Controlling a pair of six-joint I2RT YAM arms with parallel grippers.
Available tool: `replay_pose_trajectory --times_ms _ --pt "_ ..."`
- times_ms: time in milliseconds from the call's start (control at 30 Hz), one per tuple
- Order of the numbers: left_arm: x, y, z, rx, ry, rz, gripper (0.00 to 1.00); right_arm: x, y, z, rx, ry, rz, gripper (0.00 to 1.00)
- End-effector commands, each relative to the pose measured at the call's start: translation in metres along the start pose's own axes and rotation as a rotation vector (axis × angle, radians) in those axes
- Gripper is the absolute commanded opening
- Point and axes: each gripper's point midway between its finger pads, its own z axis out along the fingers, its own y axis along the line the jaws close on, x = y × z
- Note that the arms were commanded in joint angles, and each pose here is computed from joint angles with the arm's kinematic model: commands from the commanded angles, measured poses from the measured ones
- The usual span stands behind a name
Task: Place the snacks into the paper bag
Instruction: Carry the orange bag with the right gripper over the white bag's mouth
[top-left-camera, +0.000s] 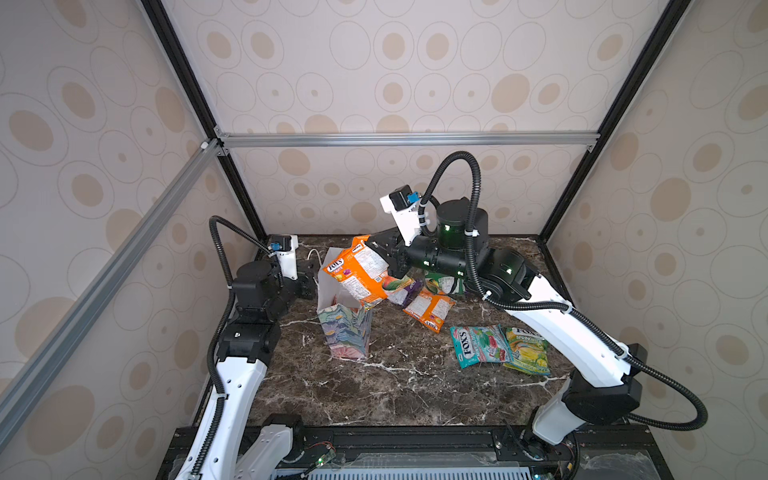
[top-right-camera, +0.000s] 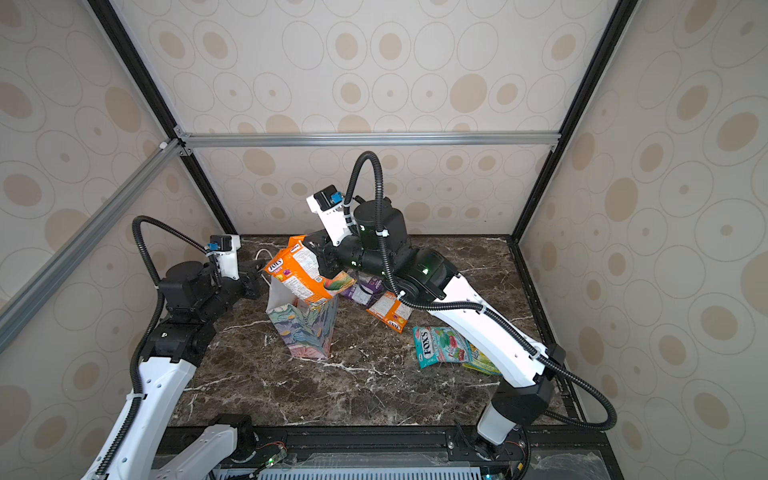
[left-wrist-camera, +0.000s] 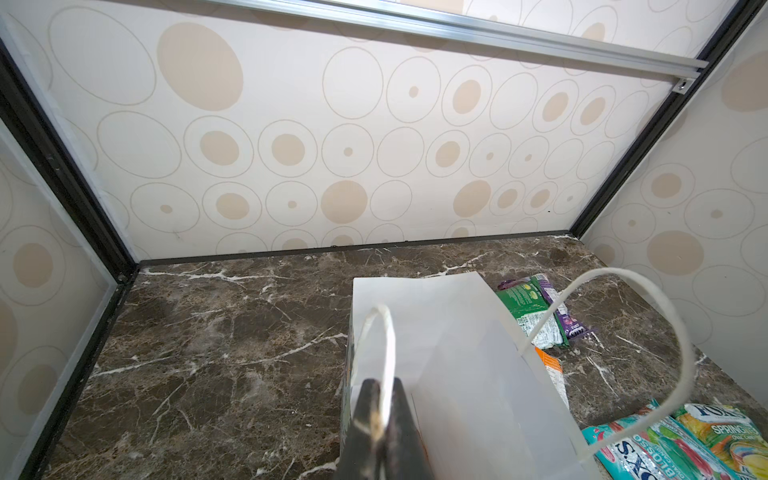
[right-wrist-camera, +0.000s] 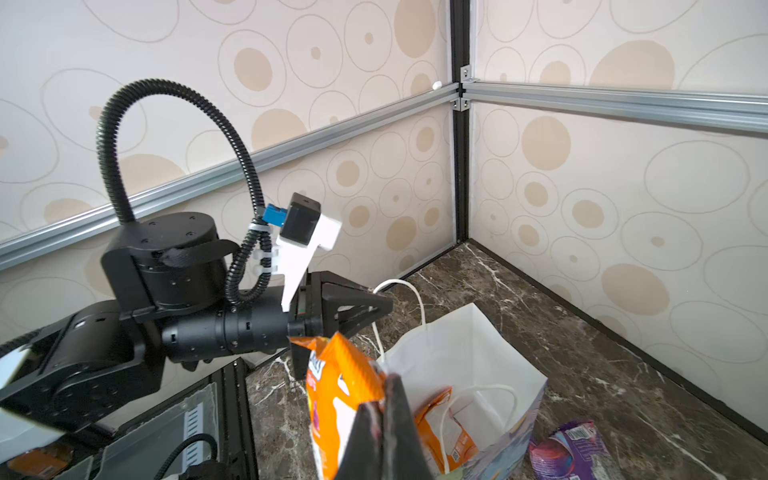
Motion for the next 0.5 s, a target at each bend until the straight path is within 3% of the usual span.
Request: replay_pose_trajectory --times_ms 0,467 --pt "-0.009 -0.001 -0.006 -0.003 -0.031 0.009 0.03 -0.036 0.002 -0.008 0.018 -0.101 -0.040 0.00" --pt "-0.008 -0.001 -0.005 0.000 -0.026 0.008 0.03 -0.087 0.020 0.003 -0.045 -0.239 -0.048 0.00"
